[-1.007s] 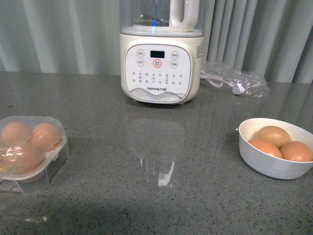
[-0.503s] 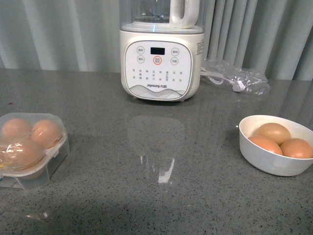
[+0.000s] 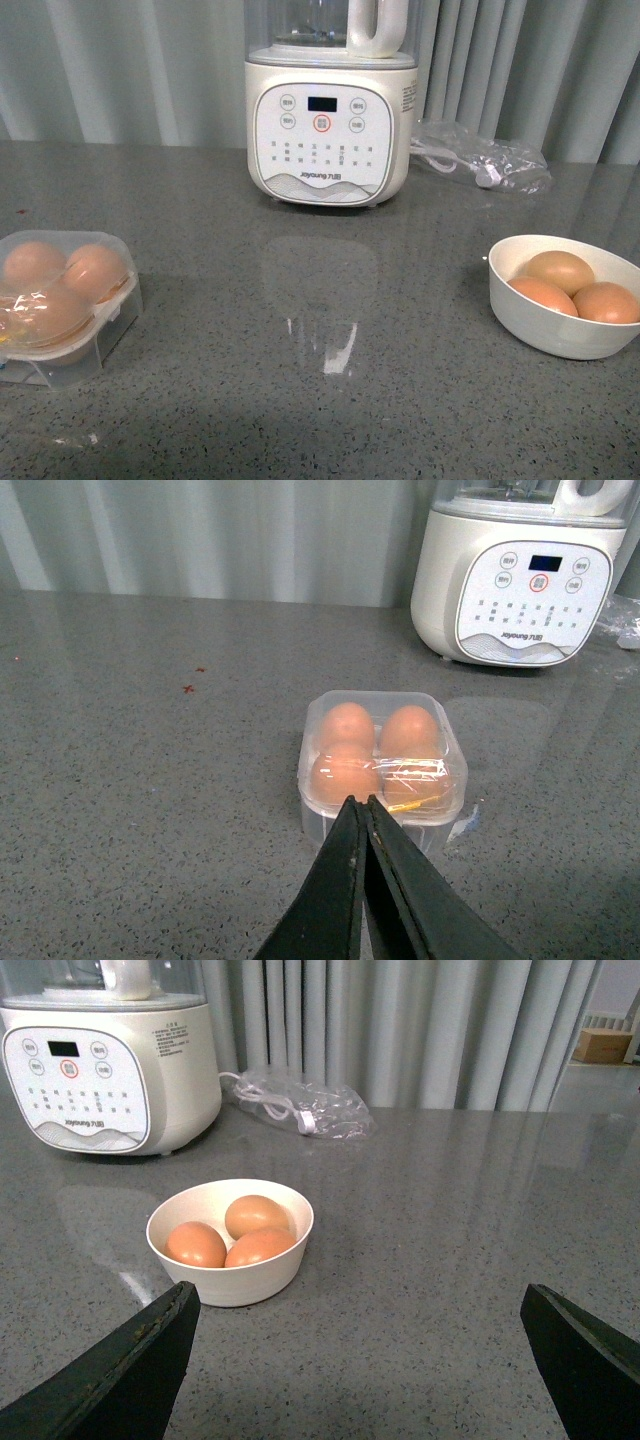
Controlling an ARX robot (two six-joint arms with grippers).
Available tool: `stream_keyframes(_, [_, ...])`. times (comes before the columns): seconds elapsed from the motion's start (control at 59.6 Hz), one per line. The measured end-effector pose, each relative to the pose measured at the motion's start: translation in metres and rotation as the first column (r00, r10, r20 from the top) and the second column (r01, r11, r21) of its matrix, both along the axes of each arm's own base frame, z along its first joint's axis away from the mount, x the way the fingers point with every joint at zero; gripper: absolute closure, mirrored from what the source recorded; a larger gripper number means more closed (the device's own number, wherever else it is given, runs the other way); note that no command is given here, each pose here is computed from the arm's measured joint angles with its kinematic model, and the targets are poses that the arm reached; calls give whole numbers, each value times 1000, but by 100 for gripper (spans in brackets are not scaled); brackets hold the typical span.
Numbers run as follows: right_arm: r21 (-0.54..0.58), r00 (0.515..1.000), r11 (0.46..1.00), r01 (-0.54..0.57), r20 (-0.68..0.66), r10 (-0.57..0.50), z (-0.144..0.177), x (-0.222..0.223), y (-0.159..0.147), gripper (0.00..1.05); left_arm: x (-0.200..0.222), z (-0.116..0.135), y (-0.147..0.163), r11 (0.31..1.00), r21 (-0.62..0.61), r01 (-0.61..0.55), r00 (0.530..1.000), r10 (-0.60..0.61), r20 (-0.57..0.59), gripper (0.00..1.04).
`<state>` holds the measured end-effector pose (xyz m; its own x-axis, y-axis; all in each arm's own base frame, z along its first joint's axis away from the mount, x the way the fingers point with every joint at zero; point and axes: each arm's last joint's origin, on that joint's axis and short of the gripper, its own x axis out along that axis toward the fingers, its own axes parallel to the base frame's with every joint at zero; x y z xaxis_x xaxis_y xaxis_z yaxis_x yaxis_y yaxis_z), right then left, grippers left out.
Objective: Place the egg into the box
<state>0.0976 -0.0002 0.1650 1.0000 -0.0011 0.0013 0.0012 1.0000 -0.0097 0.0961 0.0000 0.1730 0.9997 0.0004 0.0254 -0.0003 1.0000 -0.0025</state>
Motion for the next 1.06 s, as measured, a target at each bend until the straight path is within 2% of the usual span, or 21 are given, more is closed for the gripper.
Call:
stream_keyframes(0.084, [0, 1000, 1000, 0, 0, 0, 0, 0, 0, 7, 0, 0, 0, 1000, 0, 0, 1000, 0, 0, 87])
stream_keyframes(0.117, [0, 1000, 1000, 0, 0, 0, 0, 0, 0, 7, 0, 0, 0, 1000, 0, 0, 1000, 0, 0, 78])
stream_keyframes(0.201, [0, 1000, 1000, 0, 0, 0, 0, 0, 0, 7, 0, 0, 0, 1000, 0, 0, 1000, 0, 0, 64])
stream_keyframes(0.369, [0, 1000, 1000, 0, 0, 0, 0, 0, 0, 7, 0, 0, 0, 1000, 0, 0, 1000, 0, 0, 28])
stream_keyframes(0.52, [0, 1000, 1000, 0, 0, 0, 0, 0, 0, 7, 0, 0, 0, 1000, 1, 0, 1000, 0, 0, 5])
stream_keyframes(1.057, [0, 1000, 1000, 0, 0, 0, 0, 0, 0, 7, 0, 0, 0, 1000, 0, 0, 1000, 0, 0, 7])
